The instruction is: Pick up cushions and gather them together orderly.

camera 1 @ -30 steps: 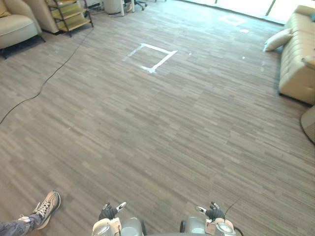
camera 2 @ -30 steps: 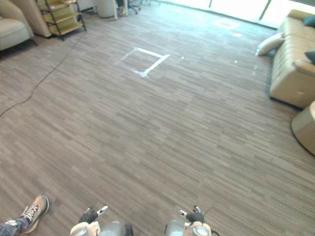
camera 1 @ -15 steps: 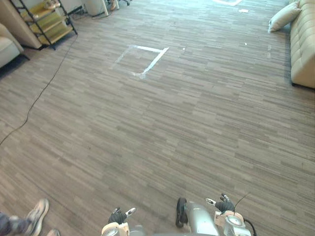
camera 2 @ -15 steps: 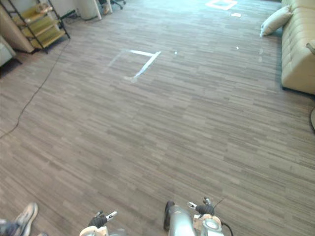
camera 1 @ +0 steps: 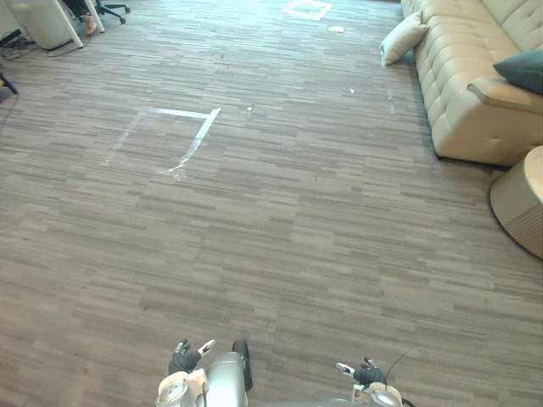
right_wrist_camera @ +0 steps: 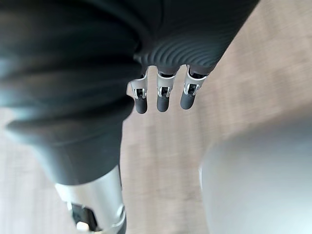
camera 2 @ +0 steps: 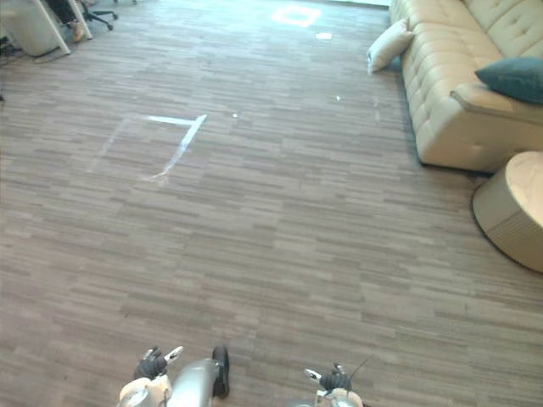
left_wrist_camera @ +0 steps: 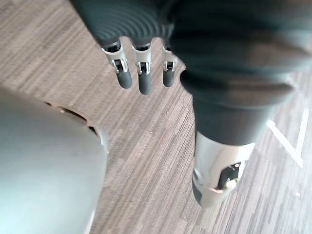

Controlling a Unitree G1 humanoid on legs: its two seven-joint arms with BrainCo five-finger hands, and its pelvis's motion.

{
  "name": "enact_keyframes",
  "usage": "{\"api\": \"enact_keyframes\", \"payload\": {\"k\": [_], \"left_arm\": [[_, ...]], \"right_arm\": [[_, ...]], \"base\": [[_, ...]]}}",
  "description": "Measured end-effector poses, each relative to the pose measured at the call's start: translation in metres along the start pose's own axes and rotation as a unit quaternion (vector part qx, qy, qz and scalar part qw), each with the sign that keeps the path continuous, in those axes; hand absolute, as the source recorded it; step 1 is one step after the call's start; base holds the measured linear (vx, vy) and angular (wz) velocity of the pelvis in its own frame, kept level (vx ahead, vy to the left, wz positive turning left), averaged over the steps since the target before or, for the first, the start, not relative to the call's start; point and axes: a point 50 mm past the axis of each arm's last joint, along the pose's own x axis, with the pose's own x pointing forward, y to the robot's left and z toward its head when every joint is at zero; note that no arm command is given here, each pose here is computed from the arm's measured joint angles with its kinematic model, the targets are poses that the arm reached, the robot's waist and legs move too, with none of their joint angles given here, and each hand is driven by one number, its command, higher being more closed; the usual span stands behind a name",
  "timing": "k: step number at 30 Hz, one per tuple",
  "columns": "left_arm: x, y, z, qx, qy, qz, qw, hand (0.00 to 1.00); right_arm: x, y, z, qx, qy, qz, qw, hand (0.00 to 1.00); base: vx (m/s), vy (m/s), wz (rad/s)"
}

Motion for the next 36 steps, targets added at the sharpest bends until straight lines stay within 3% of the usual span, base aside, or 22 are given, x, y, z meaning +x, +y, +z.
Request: {"api": "enact_keyframes", "payload": {"k": [8,11,15,18,24,31,36], "left_arm": [[0.0,-0.011,-0.003,0.051,0.01,-0.025,0.998,0.0],[-0.002,-0.023,-0.01,0.066,0.019,-0.041,0.997,0.0],[-0.003,-0.028,-0.008,0.035,0.011,-0.035,0.999,0.0],[-0.004,-0.022,0.003,0.018,-0.019,-0.025,0.999,0.0],[-0.005,-0.015,0.006,-0.004,-0.035,-0.02,0.999,0.0],[-0.001,-0.005,0.012,0.012,-0.039,-0.018,0.999,0.0],[0.001,0.002,0.002,0.044,-0.003,-0.009,0.999,0.0]], "right_arm": [[0.004,-0.003,0.026,-0.008,-0.043,-0.001,0.999,0.0],[0.006,-0.019,0.031,-0.013,-0.048,-0.02,0.999,0.0],[0.006,-0.023,0.033,-0.003,-0.048,-0.028,0.998,0.0],[0.003,-0.005,0.024,-0.016,-0.039,-0.005,0.999,0.0],[0.002,-0.006,0.013,-0.024,-0.018,-0.005,1.0,0.0],[-0.001,0.0,-0.012,-0.022,0.029,0.0,0.999,0.0],[0.0,0.003,-0.001,-0.017,0.004,0.007,1.0,0.0]], "base": [[0.61,-0.037,-0.12],[0.81,-0.226,-0.04],[0.67,-0.227,-0.21],[0.51,-0.088,-0.44],[0.58,0.048,-0.42],[0.71,0.294,-0.27],[0.58,0.159,0.23]]}}
